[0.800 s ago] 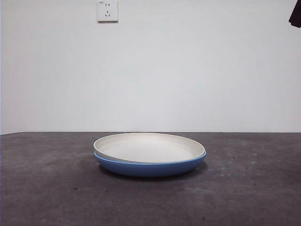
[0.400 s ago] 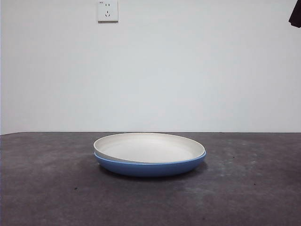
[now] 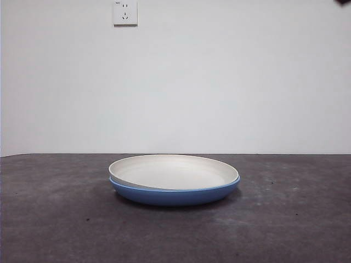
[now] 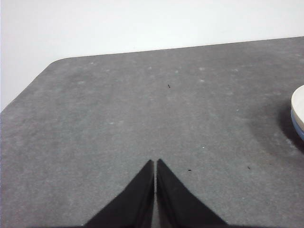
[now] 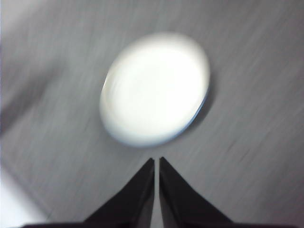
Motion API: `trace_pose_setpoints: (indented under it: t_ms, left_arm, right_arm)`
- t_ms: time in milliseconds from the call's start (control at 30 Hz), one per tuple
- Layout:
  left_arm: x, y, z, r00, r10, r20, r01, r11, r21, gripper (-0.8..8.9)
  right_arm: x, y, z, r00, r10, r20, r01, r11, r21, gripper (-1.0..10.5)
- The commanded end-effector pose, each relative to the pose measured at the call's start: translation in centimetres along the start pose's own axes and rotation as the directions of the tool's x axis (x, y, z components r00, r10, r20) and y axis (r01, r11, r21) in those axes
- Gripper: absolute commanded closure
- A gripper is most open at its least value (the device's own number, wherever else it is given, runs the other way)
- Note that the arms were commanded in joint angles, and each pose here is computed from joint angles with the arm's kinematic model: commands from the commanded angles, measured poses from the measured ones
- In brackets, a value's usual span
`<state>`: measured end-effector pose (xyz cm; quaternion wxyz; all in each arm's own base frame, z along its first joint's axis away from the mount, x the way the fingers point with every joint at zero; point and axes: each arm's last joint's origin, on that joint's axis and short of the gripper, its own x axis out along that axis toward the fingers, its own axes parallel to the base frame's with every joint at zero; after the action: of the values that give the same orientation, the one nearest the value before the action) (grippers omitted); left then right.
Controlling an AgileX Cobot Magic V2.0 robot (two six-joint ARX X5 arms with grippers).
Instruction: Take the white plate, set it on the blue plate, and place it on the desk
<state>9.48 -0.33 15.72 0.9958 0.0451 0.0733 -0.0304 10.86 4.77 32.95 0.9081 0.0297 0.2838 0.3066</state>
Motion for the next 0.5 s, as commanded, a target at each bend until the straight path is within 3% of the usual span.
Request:
trace_pose_setpoints:
  t_ms: [33, 267, 367, 500]
  left_arm:
    - [0.2, 0.0, -0.5, 1.000, 0.004, -0.006, -0.004, 1.000, -0.006, 8.04]
    - [0.2, 0.0, -0.6, 1.000, 0.004, -0.006, -0.004, 1.000, -0.006, 8.04]
    - [0.2, 0.0, -0.5, 1.000, 0.004, -0.006, -0.004, 1.000, -0.006, 8.04]
    - [0.2, 0.0, -0.5, 1.000, 0.004, -0.006, -0.004, 1.000, -0.006, 8.04]
  right_arm:
    - [-1.3, -0.7, 0.0, 0.982, -0.080, 0.169, 0.086, 0.996, -0.031, 9.3]
    - [-1.9, -2.2, -3.3, 0.850, -0.262, 0.456, 0.309, 0.951, -0.030, 9.3]
    - [-1.0, -3.0, -5.4, 0.800, -0.311, 0.513, 0.367, 0.930, -0.010, 9.3]
    - [0.6, -4.0, -8.0, 0.759, -0.350, 0.548, 0.410, 0.912, 0.014, 9.3]
